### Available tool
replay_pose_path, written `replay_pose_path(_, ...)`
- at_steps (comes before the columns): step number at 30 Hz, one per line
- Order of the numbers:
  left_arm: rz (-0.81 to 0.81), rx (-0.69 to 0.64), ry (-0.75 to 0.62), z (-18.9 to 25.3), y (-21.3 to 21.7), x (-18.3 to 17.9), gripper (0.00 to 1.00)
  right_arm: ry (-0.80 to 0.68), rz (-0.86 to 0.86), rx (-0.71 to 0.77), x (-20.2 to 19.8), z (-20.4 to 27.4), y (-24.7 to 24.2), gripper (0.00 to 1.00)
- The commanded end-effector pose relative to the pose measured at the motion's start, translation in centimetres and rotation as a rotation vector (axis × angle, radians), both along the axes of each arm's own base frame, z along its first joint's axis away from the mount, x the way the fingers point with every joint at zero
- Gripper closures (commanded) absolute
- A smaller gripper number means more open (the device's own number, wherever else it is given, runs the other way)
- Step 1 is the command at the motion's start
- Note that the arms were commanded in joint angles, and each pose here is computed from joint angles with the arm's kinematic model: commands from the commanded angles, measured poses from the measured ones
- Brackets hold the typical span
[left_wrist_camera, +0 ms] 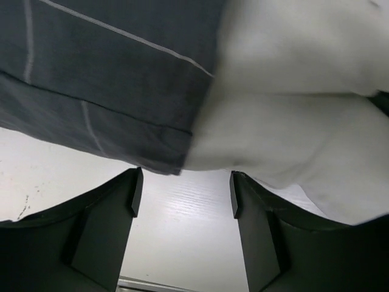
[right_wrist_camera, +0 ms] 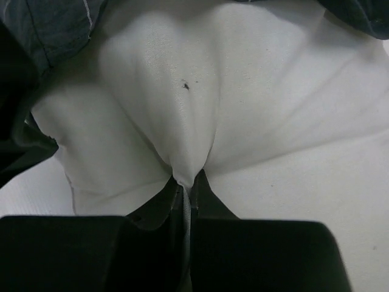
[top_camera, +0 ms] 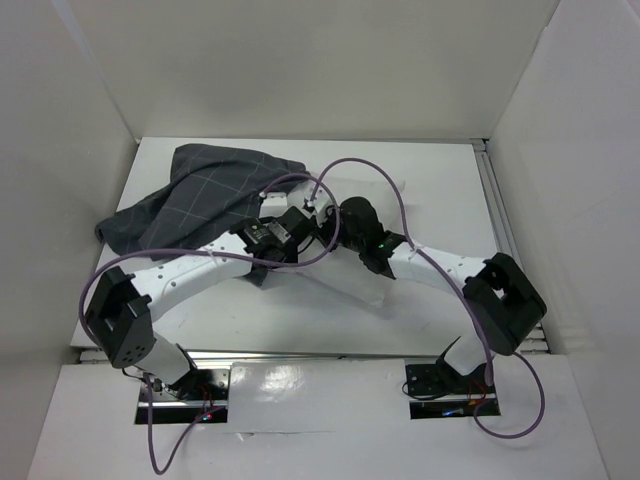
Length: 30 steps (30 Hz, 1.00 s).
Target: Put the pillow into the pillowcase
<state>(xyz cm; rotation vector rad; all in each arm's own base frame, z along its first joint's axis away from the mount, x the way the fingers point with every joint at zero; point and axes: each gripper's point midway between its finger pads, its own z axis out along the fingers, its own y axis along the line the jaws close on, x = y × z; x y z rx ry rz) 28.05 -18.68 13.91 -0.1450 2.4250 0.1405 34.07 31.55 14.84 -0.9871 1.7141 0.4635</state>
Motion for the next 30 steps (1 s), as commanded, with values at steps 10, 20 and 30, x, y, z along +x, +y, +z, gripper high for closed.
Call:
replay_pose_path(10, 0.153, 0.066, -0.057, 0.1, 4.0, 0.7, 0.3, -0.001, -0.056, 0.06, -0.4, 1.1, -0.6, 1.0)
replay_pose_path(20, 0.144, 0.108, 0.013, -1.2, 2.9, 2.1, 0.96, 0.019, -0.048, 0.127, -0.6, 2.6, 0.2, 1.0)
replay_pose_path(30, -0.062, 0.073, 0.015, 2.3, 2.0, -1.4, 1.0, -0.012, 0.018, 0.523, -1.8, 9.8, 2.7, 1.0)
